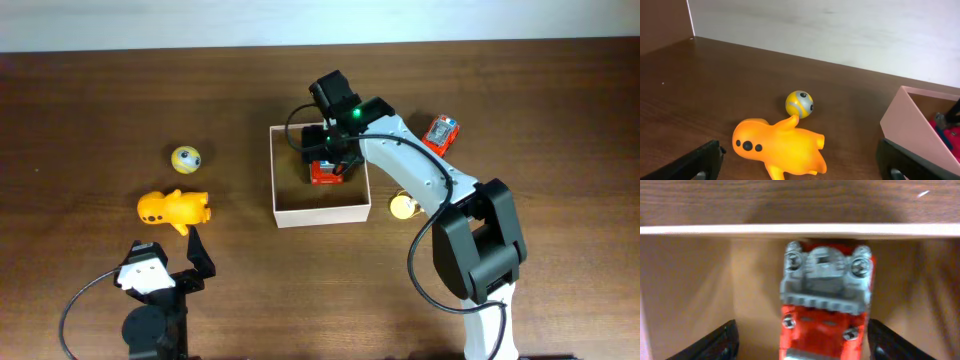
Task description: Pack container
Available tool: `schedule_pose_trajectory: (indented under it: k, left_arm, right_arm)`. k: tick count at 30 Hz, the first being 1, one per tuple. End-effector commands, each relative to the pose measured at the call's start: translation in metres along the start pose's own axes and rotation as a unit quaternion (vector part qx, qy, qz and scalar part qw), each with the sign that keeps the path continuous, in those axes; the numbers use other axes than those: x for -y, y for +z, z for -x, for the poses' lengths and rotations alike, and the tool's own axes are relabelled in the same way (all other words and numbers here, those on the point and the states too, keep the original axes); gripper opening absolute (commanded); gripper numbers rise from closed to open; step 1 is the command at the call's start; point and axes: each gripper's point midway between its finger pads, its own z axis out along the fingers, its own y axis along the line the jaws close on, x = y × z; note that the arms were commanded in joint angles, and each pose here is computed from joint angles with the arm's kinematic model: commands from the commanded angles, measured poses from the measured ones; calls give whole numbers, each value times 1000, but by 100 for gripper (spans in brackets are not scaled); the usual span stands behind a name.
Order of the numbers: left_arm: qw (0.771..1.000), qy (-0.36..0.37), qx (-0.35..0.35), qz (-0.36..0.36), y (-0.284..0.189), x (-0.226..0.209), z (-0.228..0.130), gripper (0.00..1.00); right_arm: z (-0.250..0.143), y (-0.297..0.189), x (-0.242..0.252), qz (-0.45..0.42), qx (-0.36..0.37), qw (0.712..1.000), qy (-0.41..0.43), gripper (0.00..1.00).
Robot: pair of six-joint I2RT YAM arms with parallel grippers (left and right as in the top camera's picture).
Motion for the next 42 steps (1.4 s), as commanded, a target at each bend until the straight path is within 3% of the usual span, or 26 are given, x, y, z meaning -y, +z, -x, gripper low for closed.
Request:
schedule_pose_trajectory:
  k: [1,10,15,28,42]
  left_arm:
    - [1000,-1,0,-7,0,2,-2,99]
    - [1000,-1,0,-7,0,2,-2,99]
    - [1000,-1,0,-7,0,2,-2,99]
    - [1000,-1,0,-7,0,2,-2,99]
    - [1000,-1,0,-7,0,2,-2,99]
  right_arm:
    - [8,-11,-23,54,0,998,-16,69]
    - [35,-47,-43,73,35,995,-55,50]
    - [25,-44,-42,67,19,995,-65,36]
    - [-35,4,-54,48,-57,993,-94,37]
    - [-58,56,-45,29,-96,990,-96,38]
